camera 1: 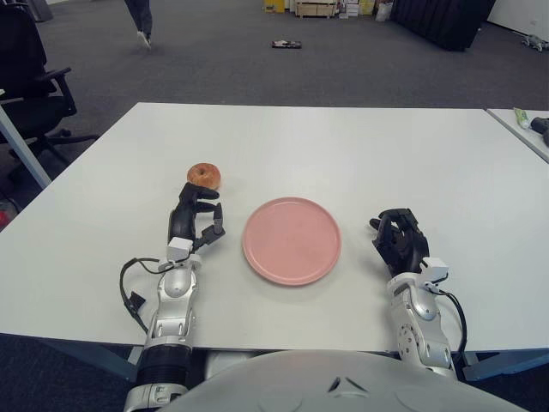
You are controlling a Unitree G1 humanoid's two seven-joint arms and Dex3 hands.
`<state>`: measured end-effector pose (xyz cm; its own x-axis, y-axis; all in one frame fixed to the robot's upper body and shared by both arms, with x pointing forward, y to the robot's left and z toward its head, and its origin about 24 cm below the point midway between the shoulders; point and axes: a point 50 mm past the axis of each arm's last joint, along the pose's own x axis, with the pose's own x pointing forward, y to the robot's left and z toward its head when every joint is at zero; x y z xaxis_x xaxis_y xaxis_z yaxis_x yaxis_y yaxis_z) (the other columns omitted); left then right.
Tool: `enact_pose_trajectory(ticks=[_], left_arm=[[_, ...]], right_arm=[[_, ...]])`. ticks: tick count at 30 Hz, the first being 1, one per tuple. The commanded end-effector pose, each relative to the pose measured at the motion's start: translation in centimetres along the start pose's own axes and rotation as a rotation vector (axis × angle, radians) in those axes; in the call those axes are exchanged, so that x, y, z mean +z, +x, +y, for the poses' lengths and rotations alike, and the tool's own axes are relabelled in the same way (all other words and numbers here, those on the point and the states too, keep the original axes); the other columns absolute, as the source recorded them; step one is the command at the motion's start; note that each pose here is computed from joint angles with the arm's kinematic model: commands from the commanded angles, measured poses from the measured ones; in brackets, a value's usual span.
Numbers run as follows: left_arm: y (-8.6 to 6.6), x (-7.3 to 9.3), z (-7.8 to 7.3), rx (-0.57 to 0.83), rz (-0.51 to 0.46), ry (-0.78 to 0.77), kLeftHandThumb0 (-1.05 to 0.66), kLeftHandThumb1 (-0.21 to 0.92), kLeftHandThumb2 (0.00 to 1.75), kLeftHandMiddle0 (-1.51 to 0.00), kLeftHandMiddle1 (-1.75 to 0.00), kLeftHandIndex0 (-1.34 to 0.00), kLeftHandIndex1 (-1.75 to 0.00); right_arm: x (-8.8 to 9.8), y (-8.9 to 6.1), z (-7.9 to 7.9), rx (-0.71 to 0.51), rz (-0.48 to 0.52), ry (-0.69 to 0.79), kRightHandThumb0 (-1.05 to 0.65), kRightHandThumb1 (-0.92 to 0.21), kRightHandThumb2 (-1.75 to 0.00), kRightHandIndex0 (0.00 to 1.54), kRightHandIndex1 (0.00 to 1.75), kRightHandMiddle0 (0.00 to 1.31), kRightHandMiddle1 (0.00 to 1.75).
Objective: Put the apple into the plate.
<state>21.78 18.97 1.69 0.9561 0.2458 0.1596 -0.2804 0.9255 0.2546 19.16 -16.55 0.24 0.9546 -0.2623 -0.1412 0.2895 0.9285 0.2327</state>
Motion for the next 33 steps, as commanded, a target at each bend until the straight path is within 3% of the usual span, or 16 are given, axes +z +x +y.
enact_pose_trajectory(ticks=[1,15,18,22,24,25,26,29,33], left_arm=[[1.0,0.9,0.4,0.026,-0.085,0.083,-0.42,0.5,1.1,-0.9,-1.75,-0.47,-1.75],[2.7,2.0,0.8,0.125,-0.254,0.299,-0.39,0.64,0.92,-0.75,-1.75,-0.37,-1.75],[3.4,2.4,0.6,0.132,-0.279,0.337,-0.38,0.73,0.79,-0.53,-1.7,-0.31,-1.75],[4.3,2.7,0.3,0.123,-0.29,0.374,-0.36,0.88,0.59,-0.27,-1.46,-0.21,-1.75],[4.9,3.0,0.2,0.114,-0.291,0.401,-0.54,0.86,0.66,-0.14,-1.36,-0.11,-1.52],[5.2,3.1,0.1,0.111,-0.29,0.412,-0.64,0.81,0.7,-0.09,-1.18,-0.07,-1.33],[5.5,3.2,0.1,0.104,-0.287,0.426,-0.68,0.79,0.71,-0.07,-1.11,-0.05,-1.26],[6.2,3.5,0.0,0.087,-0.281,0.453,-0.82,0.66,0.72,-0.02,-0.61,-0.01,-0.73],[6.7,3.6,-0.1,0.064,-0.284,0.484,-0.91,0.64,0.7,0.0,-0.22,0.0,-0.33]], right_arm=[[-0.3,0.1,0.5,-0.007,0.011,0.037,-0.37,-0.73,-0.79,0.47,1.34,0.3,1.75],[-0.3,0.2,0.5,-0.007,0.011,0.018,-0.37,-0.73,-0.79,0.47,1.34,0.31,1.75],[-0.3,0.2,0.5,-0.006,0.012,0.007,-0.37,-0.73,-0.8,0.47,1.34,0.3,1.75],[-0.3,0.3,0.4,-0.005,0.01,-0.003,-0.37,-0.73,-0.79,0.48,1.34,0.3,1.75],[-0.3,0.3,0.4,-0.005,0.01,-0.006,-0.37,-0.73,-0.79,0.48,1.34,0.3,1.75],[-0.3,0.3,0.4,-0.005,0.009,-0.007,-0.37,-0.73,-0.79,0.48,1.34,0.3,1.75],[-0.3,0.3,0.4,-0.005,0.009,-0.007,-0.37,-0.73,-0.79,0.48,1.34,0.3,1.75],[-0.3,0.3,0.4,-0.006,0.007,-0.007,-0.37,-0.74,-0.79,0.48,1.34,0.3,1.75],[-0.3,0.3,0.4,-0.008,0.008,-0.007,-0.37,-0.74,-0.79,0.48,1.34,0.3,1.75]])
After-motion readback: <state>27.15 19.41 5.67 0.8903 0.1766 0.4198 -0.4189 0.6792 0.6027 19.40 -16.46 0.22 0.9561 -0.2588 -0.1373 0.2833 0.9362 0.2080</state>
